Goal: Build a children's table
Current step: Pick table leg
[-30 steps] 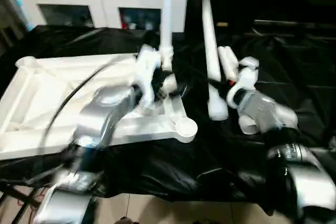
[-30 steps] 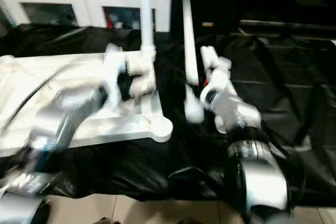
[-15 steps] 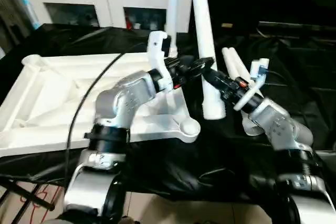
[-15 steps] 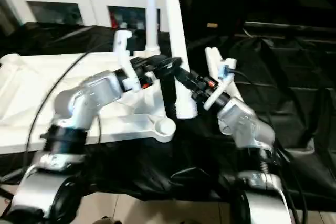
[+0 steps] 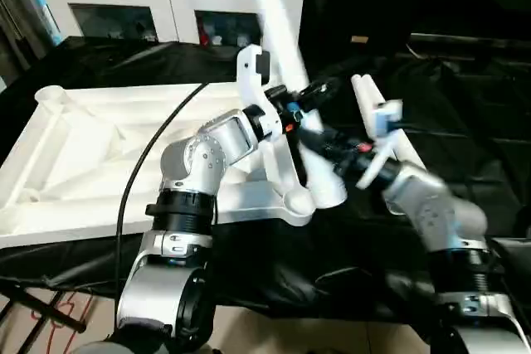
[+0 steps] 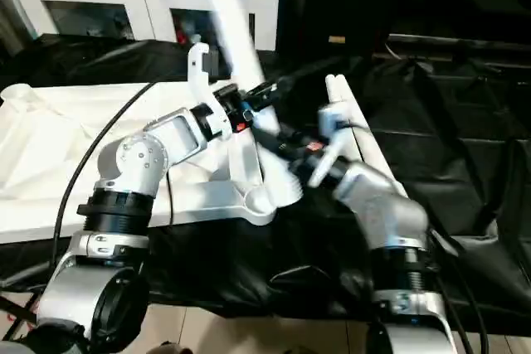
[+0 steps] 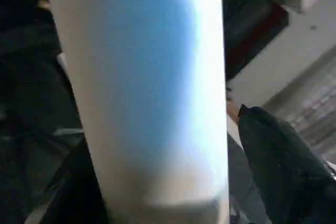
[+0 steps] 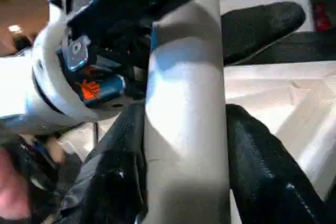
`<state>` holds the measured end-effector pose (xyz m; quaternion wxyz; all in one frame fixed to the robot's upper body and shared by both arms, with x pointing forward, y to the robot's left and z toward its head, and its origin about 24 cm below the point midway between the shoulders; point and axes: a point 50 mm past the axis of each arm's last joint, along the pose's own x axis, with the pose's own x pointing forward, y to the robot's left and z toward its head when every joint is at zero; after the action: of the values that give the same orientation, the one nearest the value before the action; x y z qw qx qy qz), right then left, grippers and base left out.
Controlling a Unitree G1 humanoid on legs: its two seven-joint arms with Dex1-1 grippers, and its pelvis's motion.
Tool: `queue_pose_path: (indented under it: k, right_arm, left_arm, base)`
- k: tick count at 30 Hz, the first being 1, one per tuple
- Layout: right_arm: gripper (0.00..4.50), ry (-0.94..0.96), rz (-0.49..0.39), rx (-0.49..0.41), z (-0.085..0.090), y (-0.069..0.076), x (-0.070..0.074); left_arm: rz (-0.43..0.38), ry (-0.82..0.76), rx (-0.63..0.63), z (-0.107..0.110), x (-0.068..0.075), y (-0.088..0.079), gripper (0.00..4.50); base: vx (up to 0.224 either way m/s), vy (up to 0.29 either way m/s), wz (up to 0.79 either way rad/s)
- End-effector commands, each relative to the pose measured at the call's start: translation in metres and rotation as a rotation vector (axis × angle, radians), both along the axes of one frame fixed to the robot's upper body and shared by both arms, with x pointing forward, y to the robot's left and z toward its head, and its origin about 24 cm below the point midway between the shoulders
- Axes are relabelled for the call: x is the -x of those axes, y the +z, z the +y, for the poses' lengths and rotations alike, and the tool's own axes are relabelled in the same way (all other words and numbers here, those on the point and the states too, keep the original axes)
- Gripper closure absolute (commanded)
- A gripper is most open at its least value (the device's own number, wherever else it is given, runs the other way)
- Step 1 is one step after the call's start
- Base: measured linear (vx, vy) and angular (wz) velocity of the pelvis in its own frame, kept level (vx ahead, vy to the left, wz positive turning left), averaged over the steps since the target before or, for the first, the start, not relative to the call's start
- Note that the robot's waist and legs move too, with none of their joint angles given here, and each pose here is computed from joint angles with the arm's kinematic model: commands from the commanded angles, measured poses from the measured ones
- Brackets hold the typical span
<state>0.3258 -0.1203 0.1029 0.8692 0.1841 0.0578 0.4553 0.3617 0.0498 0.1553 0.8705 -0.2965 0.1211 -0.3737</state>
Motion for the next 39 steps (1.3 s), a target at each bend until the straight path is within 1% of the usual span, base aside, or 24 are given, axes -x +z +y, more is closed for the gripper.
queue_pose_path:
  k: [1,2,3,4,5,11,12,13,16,22,25,26,27,28,29,31,32,33,34,35,37,39]
  right_arm:
    - [2.66,-0.052,-0.009,0.063,0.006,0.0,-0.005]
    - [2.66,-0.099,-0.008,0.09,0.011,-0.002,-0.009]
    - [2.66,-0.099,-0.008,0.09,0.011,-0.002,-0.009]
    - [2.66,-0.091,-0.014,0.084,0.014,-0.002,-0.008]
    - [2.66,-0.084,-0.022,0.087,0.018,-0.002,-0.007]
    - [2.66,-0.073,-0.039,0.121,0.024,-0.004,-0.005]
    - [2.66,-0.074,-0.041,0.131,0.024,-0.005,-0.005]
    - [2.66,-0.075,-0.041,0.136,0.024,-0.005,-0.005]
    - [2.66,-0.078,-0.043,0.149,0.024,-0.007,-0.006]
    - [2.66,-0.079,-0.047,0.151,0.023,-0.005,-0.006]
    - [2.66,-0.091,-0.039,0.171,0.021,-0.006,-0.008]
    - [2.31,-0.07,-0.024,0.155,0.021,-0.006,-0.007]
    - [2.1,-0.069,-0.024,0.154,0.021,-0.006,-0.007]
    - [1.96,-0.046,-0.017,0.142,0.02,-0.005,-0.006]
    - [1.94,-0.006,-0.006,0.13,0.016,-0.003,-0.004]
    - [1.76,0.023,0.002,0.134,0.013,-0.002,-0.002]
    - [1.63,0.083,0.004,0.167,0.007,-0.001,0.002]
    - [1.49,0.083,0.004,0.167,0.007,-0.001,0.002]
    - [1.49,0.089,0.008,0.168,0.006,-0.001,0.003]
    - [1.47,0.148,0.026,0.174,0.0,0.0,0.007]
    - [1.47,0.219,0.048,0.171,-0.007,0.003,0.012]
    - [1.47,0.257,0.062,0.158,-0.012,0.008,0.014]
  left_arm:
    - [-0.022,0.025,-0.014,-0.002,-0.003,0.011,1.31]
    - [-0.005,0.071,-0.025,0.0,-0.006,0.01,1.34]
    - [-0.005,0.071,-0.025,0.0,-0.006,0.01,1.39]
    - [0.0,0.087,-0.025,0.001,-0.007,0.01,1.54]
    - [0.017,0.12,-0.033,0.003,-0.009,0.008,1.54]
    - [0.04,0.175,-0.046,0.006,-0.012,0.006,2.07]
    - [0.042,0.183,-0.047,0.006,-0.012,0.005,2.17]
    - [0.042,0.187,-0.049,0.006,-0.012,0.005,2.17]
    - [0.043,0.194,-0.055,0.005,-0.013,0.005,2.5]
    - [0.039,0.204,-0.057,0.005,-0.014,0.005,2.62]
    - [0.026,0.2,-0.064,0.005,-0.013,0.005,2.62]
    - [0.021,0.197,-0.064,0.005,-0.013,0.005,2.62]
    - [0.021,0.197,-0.065,0.005,-0.013,0.005,2.62]
    - [0.013,0.194,-0.07,0.006,-0.013,0.006,2.62]
    - [-0.013,0.175,-0.088,0.006,-0.013,0.006,2.62]
    - [-0.033,0.157,-0.099,0.006,-0.012,0.006,2.62]
    - [-0.087,0.104,-0.118,0.006,-0.01,0.008,2.63]
    - [-0.087,0.104,-0.118,0.006,-0.01,0.008,2.64]
    - [-0.096,0.096,-0.125,0.005,-0.009,0.008,2.64]
    - [-0.162,0.025,-0.167,0.004,-0.005,0.009,2.64]
    - [-0.2,-0.063,-0.155,0.0,0.0,0.013,2.64]
    - [-0.222,-0.136,-0.123,-0.002,0.004,0.018,2.64]
  base:
    - [0.0,0.0,0.0]
    - [0.0,0.0,0.0]
    - [0.0,0.0,0.0]
    - [0.0,0.0,0.0]
    - [0.0,0.0,0.0]
    - [0.0,0.0,0.0]
    - [0.0,0.0,0.0]
    - [0.0,0.0,0.0]
    - [0.0,0.0,0.0]
    - [0.0,0.0,0.0]
    - [0.0,0.0,0.0]
    - [0.0,0.0,0.0]
    - [0.0,0.0,0.0]
    - [0.0,0.0,0.0]
    - [0.0,0.0,0.0]
    - [0.0,0.0,0.0]
    - [0.0,0.0,0.0]
    - [0.0,0.0,0.0]
    - [0.0,0.0,0.0]
    - [0.0,0.0,0.0]
    - [0.0,0.0,0.0]
    - [0.0,0.0,0.0]
